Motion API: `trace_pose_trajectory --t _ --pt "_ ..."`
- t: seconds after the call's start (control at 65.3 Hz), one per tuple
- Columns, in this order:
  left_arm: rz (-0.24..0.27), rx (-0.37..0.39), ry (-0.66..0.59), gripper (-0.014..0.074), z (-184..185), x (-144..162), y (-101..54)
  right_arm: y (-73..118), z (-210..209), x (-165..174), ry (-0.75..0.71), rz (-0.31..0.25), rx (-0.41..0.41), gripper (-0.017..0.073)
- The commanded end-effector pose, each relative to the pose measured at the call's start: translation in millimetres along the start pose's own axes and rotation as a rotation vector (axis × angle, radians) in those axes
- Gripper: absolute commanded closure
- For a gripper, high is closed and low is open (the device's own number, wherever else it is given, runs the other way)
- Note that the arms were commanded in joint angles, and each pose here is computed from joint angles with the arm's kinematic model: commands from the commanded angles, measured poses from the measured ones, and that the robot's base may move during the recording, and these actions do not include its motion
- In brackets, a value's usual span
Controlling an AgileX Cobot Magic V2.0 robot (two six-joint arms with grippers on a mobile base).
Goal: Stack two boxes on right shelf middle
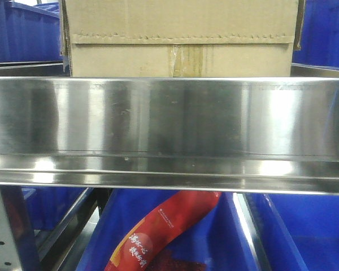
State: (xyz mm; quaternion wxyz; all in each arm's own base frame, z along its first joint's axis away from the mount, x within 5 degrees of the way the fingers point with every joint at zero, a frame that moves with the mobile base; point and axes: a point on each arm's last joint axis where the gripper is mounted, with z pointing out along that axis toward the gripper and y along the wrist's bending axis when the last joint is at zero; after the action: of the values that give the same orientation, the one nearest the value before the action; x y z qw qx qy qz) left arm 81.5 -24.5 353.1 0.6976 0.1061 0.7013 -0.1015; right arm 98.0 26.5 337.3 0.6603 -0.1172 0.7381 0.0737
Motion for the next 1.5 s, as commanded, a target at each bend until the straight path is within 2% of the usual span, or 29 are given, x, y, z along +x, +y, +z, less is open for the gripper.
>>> trace_pose_trajectory --t 0.0,0.169,0.322,0.444,0.567,0.659,0.843,0.889,0.934,1.486 --pt "-0.006 0.002 -0.019 0.0704 -0.9 -0.7 -0.1 -0.7 -0.7 -1.5 -0.024 -0.017 0.009 0.0721" --pt "-0.007 -0.003 -0.004 0.0704 -1.4 2.9 0.3 -0.7 -0.7 -1.5 -0.024 -0.017 0.009 0.0721" --pt "-0.028 -0.089 -0.007 0.0704 -9.2 15.0 6.8 -0.7 -0.7 -1.5 -0.024 -0.017 0.009 0.0721" --pt "-0.010 -0.177 -0.046 0.0704 -19.6 36.2 11.3 -0.7 -0.7 -1.5 -0.024 -0.017 0.009 0.0721" --pt "-0.005 -0.260 -0.076 0.0704 -28.7 69.9 14.3 -0.7 -0.7 -1.5 -0.024 -0.017 0.009 0.0721" --pt "-0.026 -0.292 -0.087 0.0704 -32.7 95.4 14.8 -0.7 -0.7 -1.5 -0.024 -0.017 0.009 0.0721" --pt "-0.026 -0.301 -0.087 0.0704 -30.7 140.2 15.7 -0.7 -0.7 -1.5 -0.024 -0.017 0.009 0.0721" --pt "-0.017 -0.301 -0.148 0.0704 -31.2 135.5 15.7 -0.7 -0.7 -1.4 -0.022 -0.017 0.008 0.0721" --pt "-0.026 -0.301 -0.090 0.0704 -30.6 140.8 15.7 -0.7 -0.7 -1.6 -0.024 -0.017 0.009 0.0721" --pt "-0.026 -0.301 -0.090 0.0704 -30.6 140.7 15.7 -0.7 -0.7 -1.6 -0.024 -0.017 0.009 0.0721"
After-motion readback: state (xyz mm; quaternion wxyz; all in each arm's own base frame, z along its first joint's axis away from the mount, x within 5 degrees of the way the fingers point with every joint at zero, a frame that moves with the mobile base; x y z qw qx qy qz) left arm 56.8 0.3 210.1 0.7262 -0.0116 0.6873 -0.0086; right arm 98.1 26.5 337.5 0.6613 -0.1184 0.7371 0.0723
